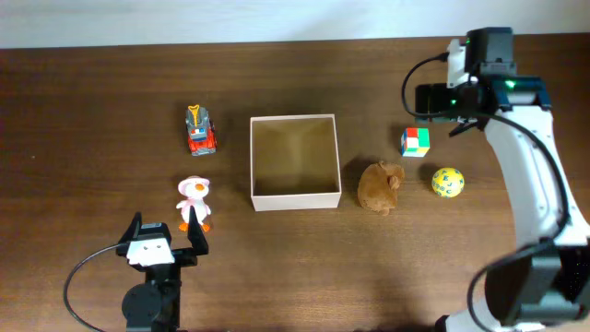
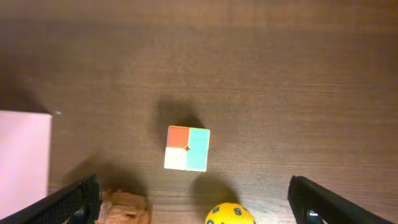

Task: Pack container
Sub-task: 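Close the right gripper on the colour cube and lift it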

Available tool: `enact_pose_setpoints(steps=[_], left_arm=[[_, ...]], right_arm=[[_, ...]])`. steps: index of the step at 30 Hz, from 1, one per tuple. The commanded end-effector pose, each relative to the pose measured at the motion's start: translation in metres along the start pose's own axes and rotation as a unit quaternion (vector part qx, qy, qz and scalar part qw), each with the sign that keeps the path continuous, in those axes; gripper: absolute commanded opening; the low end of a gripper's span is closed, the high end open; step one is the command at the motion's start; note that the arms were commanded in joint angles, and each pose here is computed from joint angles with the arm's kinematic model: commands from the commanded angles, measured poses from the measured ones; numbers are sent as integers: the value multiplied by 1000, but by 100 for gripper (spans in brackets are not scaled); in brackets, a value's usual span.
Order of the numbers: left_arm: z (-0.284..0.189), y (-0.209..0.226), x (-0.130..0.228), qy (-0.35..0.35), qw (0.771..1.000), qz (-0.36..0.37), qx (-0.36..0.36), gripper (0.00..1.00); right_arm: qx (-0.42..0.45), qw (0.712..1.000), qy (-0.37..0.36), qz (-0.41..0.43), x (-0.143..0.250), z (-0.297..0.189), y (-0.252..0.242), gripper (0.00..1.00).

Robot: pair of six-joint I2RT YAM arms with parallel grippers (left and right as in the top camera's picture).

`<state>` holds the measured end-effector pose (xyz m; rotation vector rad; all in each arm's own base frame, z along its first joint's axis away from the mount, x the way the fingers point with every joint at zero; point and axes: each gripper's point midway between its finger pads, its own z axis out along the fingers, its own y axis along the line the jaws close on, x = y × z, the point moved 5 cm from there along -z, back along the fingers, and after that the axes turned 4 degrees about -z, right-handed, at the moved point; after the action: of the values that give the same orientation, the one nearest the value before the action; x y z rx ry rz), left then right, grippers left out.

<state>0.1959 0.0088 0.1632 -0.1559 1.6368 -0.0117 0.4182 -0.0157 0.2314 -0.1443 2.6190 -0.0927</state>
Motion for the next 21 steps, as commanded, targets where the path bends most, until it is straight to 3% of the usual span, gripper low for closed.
enact_pose_setpoints(steps=[1, 21], left_arm=[[0, 0, 1, -2, 1000, 9, 3, 99], [0, 0, 1, -2, 1000, 9, 3, 99]], right_arm=[[4, 999, 12, -35, -2, 18, 0, 99], [-7, 997, 83, 0, 17, 112, 6, 99]])
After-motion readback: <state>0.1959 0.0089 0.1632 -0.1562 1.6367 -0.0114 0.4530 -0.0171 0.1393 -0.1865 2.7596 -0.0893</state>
